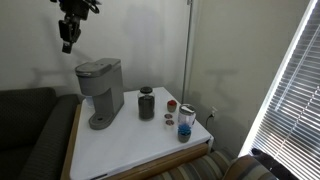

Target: Close the coffee maker

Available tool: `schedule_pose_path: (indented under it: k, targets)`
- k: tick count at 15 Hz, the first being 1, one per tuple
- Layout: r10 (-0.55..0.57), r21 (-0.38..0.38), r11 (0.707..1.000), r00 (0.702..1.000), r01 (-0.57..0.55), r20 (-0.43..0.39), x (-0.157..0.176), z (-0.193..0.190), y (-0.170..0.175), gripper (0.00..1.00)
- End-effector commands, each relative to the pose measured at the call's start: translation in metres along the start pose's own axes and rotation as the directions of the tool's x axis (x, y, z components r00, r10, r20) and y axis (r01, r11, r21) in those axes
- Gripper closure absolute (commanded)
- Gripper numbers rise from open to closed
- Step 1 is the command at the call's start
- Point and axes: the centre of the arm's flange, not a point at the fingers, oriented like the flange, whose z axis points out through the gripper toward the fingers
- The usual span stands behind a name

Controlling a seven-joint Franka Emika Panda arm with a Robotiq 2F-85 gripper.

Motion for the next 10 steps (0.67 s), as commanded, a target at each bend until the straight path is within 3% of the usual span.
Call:
schedule_pose_path:
  k: [1, 2, 5, 10]
  targets:
    - [-0.184, -0.070, 0.980, 0.983, 0.185, 0.016, -0.012, -0.005, 0.027, 0.74]
    - [-0.233, -0.097, 0.968, 0.972, 0.233, 0.017, -0.015, -0.008, 0.031, 0.73]
    - [-0.367, -0.182, 0.913, 0.930, 0.366, 0.028, -0.021, -0.010, 0.038, 0.53]
    - [-0.571, -0.317, 0.769, 0.820, 0.555, 0.051, -0.033, -0.011, 0.044, 0.19]
